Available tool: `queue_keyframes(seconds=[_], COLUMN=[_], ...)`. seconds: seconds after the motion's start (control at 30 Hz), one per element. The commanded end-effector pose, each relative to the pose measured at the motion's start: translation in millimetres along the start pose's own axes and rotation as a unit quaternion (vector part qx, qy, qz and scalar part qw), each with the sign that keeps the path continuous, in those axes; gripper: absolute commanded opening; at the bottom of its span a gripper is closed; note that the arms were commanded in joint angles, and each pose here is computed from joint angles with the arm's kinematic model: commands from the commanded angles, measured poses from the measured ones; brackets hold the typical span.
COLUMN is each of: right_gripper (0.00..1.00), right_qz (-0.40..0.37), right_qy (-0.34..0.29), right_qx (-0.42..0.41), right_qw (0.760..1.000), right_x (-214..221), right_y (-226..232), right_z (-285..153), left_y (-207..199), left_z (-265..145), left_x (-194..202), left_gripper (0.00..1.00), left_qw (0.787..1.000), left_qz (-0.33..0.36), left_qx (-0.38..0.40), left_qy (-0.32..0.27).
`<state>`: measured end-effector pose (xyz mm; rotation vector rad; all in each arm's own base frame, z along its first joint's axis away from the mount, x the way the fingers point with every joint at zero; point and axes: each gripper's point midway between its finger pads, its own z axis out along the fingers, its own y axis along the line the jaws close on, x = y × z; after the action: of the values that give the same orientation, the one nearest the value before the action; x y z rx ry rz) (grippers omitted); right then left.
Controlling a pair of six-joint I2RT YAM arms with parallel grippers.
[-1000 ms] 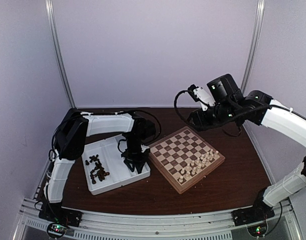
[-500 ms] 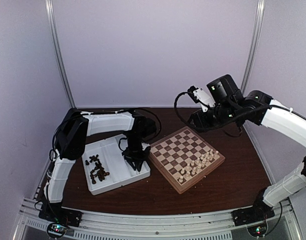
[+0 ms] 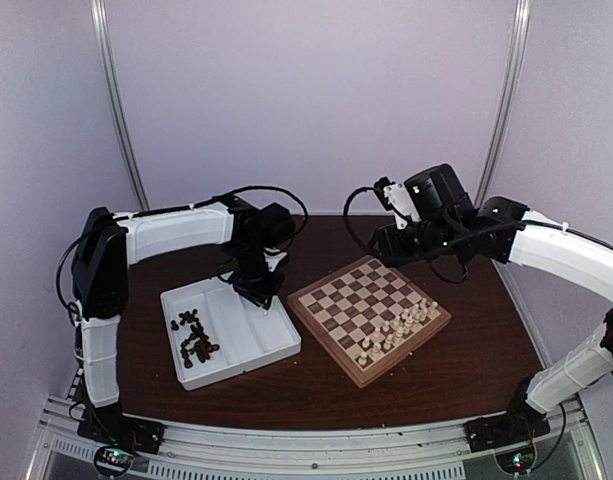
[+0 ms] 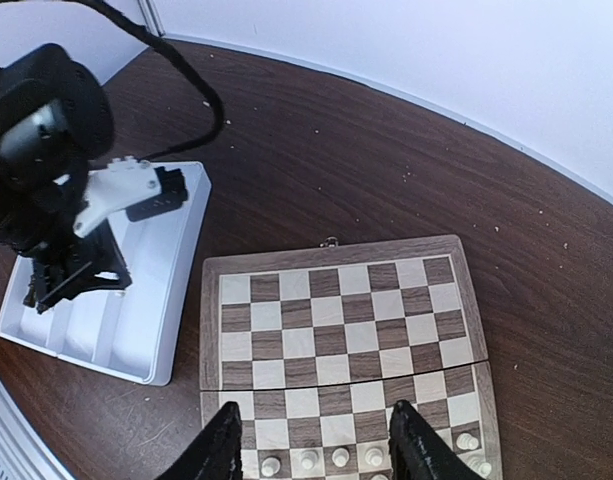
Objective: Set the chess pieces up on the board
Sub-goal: Place the chess piece on the chessboard.
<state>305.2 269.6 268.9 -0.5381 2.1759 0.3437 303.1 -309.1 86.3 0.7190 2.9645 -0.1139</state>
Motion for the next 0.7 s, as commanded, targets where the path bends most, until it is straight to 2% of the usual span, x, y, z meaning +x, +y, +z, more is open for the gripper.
queue_keyframes(seconds=[0.0, 0.1, 0.23, 0.37, 0.67], right_gripper=[0.49, 0.48, 0.49, 0.48, 0.48], right_qz=[0.042, 0.071, 0.063, 0.036, 0.084], right_qy=[-0.041, -0.032, -0.031, -0.067, -0.137], right_qx=[0.019, -0.002, -0.041, -0.107, -0.185], right_qw=[0.998, 0.997, 0.997, 0.991, 0.97], right_x=[-11, -15, -12, 8, 35], right_y=[-3, 10, 46, 93, 153], right_z=[24, 30, 34, 46, 71], left_y=[19, 18, 7, 11, 7], left_z=[19, 18, -4, -12, -22], left_x=[-8, -14, -25, -26, -21], left_gripper=[0.06, 0.06, 0.07, 0.07, 0.07], left_qw=[0.998, 0.997, 0.993, 0.992, 0.983], left_qz=[0.01, 0.016, 0.016, 0.008, -0.045], left_qx=[-0.007, 0.0, 0.049, 0.058, 0.133], left_qy=[-0.059, -0.079, -0.103, -0.109, -0.115])
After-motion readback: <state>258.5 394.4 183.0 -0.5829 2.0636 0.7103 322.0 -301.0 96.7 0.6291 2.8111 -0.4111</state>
